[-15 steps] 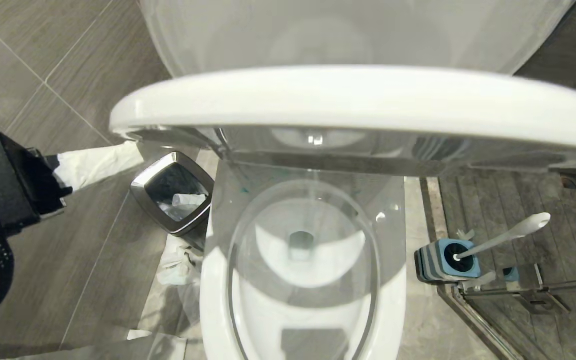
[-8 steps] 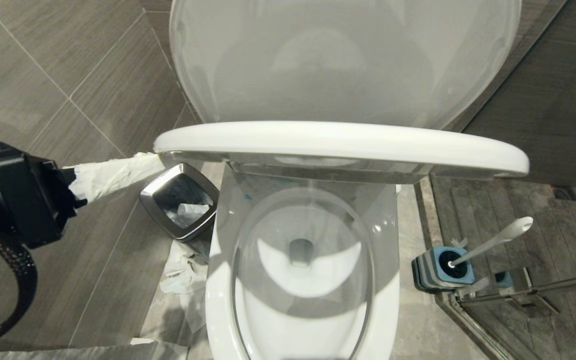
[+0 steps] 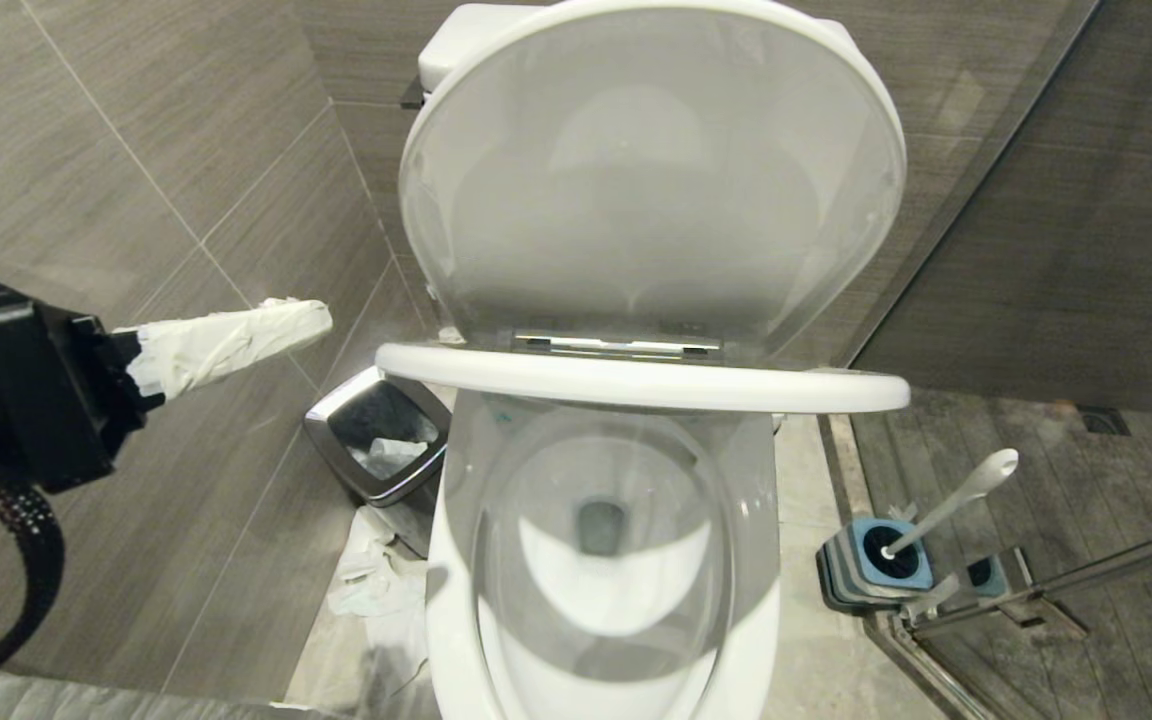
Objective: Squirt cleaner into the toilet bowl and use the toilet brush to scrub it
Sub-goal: Close the toilet lid
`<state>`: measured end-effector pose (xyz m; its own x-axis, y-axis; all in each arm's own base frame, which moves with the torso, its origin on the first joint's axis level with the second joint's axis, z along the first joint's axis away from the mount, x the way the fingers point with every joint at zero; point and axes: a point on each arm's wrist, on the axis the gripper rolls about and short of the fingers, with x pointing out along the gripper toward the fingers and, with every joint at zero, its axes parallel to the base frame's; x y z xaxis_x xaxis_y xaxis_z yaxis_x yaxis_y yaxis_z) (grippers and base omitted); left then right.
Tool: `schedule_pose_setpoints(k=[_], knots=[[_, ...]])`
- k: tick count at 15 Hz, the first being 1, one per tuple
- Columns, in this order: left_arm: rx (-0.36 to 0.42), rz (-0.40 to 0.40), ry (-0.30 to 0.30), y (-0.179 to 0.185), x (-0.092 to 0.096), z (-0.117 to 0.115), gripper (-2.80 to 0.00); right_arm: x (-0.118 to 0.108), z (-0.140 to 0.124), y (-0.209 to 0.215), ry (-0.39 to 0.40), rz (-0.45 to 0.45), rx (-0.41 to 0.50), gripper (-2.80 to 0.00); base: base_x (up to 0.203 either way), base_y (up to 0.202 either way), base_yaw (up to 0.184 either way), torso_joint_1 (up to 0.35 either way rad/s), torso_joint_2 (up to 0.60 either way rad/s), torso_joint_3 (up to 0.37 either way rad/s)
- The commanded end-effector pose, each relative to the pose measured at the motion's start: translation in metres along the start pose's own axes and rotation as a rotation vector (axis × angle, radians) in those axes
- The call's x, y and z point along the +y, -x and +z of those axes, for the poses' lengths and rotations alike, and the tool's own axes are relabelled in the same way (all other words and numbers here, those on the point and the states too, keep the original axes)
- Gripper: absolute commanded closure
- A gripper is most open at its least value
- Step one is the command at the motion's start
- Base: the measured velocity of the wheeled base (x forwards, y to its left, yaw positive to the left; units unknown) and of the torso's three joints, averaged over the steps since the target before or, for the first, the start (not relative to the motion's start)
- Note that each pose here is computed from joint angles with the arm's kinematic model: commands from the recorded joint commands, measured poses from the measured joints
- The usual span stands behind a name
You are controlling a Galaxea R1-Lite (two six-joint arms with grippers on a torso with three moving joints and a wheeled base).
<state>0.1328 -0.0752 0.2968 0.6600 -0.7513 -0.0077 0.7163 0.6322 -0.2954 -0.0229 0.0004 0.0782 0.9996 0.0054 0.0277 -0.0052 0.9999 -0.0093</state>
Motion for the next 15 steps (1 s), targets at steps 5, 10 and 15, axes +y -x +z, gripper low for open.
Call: schedule_pose_setpoints(k=[5,10,15], knots=[[-0.004,0.027,0.005,-0.001,0.005,0.001,0.00,0.000,-0.003,-0.001,0.000,0.001,0.011,0.00,0.000,0.000,0.000,0.001,0.00,0.204],[0.012,0.041,-0.006,-0.016,0.014,-0.003,0.00,0.000,-0.003,-0.001,0.000,0.001,0.011,0.00,0.000,0.000,0.000,0.002,0.00,0.190],[-0.031,0.027,-0.022,-0.030,0.023,-0.012,0.00,0.000,-0.003,-0.001,0.000,0.001,0.011,0.00,0.000,0.000,0.000,0.002,0.00,0.035]])
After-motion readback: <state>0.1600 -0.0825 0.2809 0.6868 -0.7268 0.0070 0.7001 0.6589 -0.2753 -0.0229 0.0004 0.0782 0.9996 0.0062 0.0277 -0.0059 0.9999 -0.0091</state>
